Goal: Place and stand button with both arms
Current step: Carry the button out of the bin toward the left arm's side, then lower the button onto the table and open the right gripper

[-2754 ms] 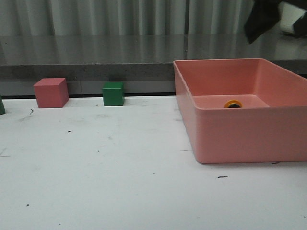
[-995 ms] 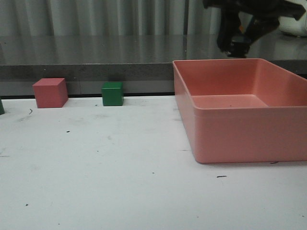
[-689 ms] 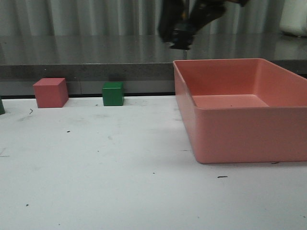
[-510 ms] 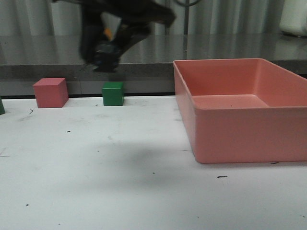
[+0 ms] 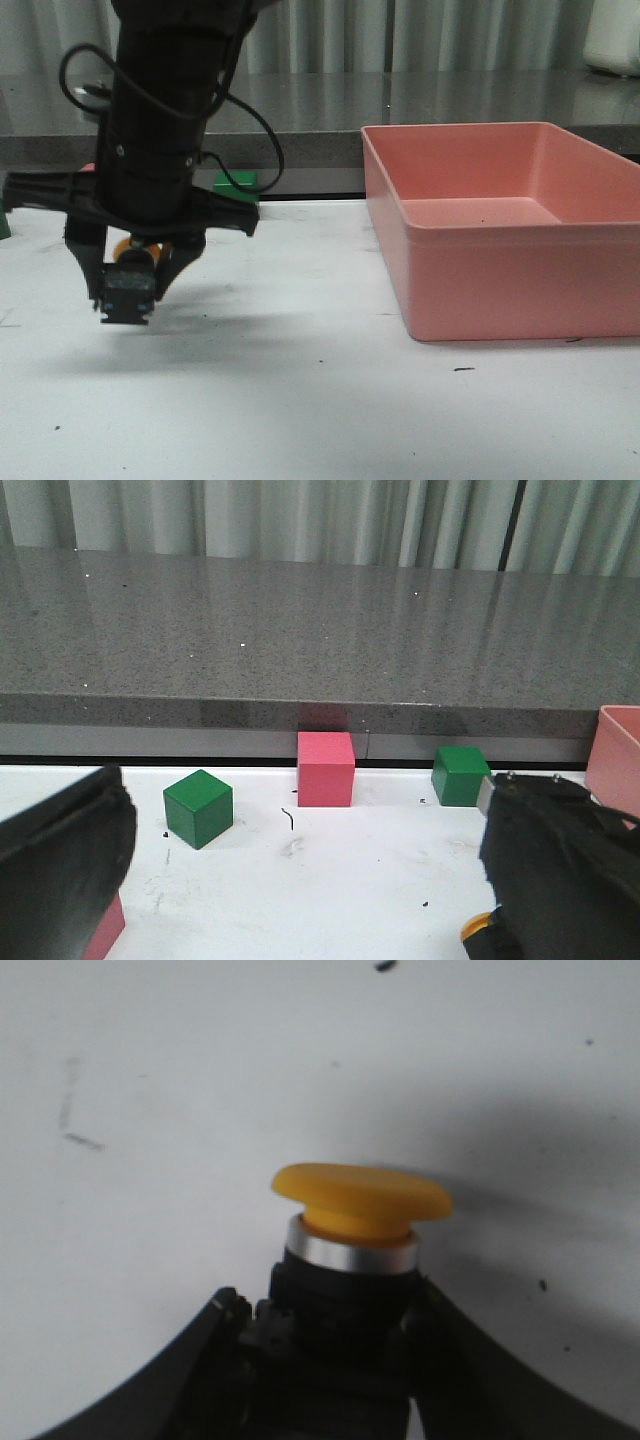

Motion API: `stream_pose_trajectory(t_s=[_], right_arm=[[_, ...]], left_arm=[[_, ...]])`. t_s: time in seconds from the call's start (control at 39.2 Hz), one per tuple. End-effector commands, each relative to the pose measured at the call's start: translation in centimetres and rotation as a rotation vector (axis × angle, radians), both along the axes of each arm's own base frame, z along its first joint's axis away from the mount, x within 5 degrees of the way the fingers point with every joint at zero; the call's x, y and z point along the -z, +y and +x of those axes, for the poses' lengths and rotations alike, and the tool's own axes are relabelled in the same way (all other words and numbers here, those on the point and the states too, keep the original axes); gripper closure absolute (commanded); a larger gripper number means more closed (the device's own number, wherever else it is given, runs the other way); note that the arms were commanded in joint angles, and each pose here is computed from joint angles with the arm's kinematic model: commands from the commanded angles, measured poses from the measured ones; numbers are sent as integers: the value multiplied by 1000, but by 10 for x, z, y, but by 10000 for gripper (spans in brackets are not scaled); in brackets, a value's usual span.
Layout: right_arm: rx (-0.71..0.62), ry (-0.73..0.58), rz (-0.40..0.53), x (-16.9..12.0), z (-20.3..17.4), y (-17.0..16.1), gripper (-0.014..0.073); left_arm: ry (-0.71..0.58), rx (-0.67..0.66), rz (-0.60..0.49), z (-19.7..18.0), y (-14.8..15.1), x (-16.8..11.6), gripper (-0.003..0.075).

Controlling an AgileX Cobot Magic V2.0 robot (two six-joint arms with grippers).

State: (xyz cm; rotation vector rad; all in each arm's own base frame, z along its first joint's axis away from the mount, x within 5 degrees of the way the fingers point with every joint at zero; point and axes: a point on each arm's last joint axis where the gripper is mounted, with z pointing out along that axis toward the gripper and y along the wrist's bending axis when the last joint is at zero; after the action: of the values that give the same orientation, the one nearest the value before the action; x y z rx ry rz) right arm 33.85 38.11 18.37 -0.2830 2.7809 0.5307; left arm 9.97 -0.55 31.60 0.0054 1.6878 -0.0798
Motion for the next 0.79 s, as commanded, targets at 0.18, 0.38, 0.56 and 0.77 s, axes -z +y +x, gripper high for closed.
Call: stream_pose_trajectory(t_s=[0.18, 0.38, 0.56, 0.77], right_arm=[[75, -39, 79, -25, 6, 0, 418], [75, -41, 81, -25, 6, 1, 294], [75, -57, 98, -37, 5, -1, 62], [42, -160, 155, -87, -2, -10, 55]], left_arm=[[-105, -9, -7, 1, 1, -19, 48], [-105, -9, -7, 1, 1, -19, 48], [-105, -9, -7, 1, 1, -19, 48], [-105, -9, -7, 1, 1, -19, 48]])
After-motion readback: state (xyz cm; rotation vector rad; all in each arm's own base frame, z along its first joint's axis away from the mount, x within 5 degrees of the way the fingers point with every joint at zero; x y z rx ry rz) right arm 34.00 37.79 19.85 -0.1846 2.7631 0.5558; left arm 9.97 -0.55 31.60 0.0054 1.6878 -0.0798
